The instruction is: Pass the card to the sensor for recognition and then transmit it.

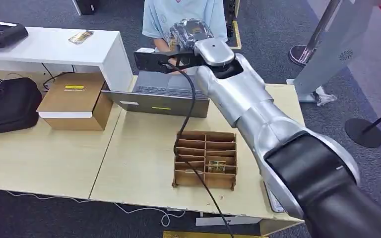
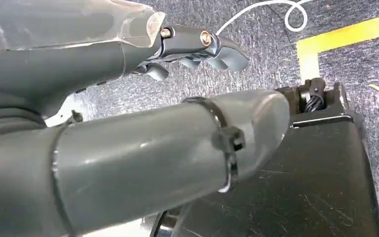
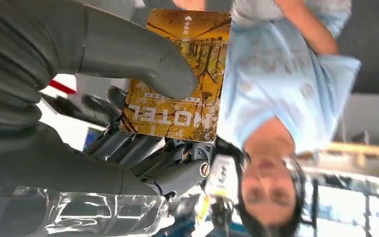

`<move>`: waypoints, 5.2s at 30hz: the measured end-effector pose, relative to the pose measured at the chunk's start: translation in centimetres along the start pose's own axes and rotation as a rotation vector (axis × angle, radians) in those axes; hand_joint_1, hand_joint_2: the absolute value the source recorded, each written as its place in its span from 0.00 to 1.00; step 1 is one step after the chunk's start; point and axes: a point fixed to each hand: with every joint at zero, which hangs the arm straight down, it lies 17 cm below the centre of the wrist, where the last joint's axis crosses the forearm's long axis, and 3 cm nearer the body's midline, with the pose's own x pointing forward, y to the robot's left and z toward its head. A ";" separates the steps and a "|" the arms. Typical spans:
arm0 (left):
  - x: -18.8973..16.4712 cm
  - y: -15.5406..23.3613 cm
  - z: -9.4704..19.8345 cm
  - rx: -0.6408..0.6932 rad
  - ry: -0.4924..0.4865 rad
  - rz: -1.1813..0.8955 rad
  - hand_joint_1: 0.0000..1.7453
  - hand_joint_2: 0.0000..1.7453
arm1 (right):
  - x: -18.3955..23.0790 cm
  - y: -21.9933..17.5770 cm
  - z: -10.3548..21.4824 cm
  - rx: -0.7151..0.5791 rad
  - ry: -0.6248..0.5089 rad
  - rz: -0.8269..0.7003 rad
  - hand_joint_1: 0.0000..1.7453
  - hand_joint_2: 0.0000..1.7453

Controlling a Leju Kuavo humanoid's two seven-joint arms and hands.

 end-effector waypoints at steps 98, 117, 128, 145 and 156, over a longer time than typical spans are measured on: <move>-0.6 -2.3 -0.7 0.026 0.021 -0.058 0.00 0.00 | -10.3 10.3 20.0 -0.516 -0.355 -1.702 0.00 1.00; -1.3 -3.1 -0.6 -0.008 0.021 -0.068 0.00 0.00 | -9.3 18.2 30.7 -0.583 -0.115 -1.346 0.00 1.00; -1.0 -3.1 -0.6 -0.015 0.017 -0.072 0.00 0.00 | -7.8 17.5 31.8 -0.624 -0.108 -1.358 0.00 1.00; -0.8 -3.2 -0.5 -0.028 0.031 -0.094 0.00 0.00 | -4.6 21.0 29.9 -0.422 0.050 -0.481 0.00 1.00; -0.6 -3.2 -0.5 -0.032 0.040 -0.090 0.00 0.00 | -5.2 26.1 28.8 -0.164 0.159 -0.418 0.00 1.00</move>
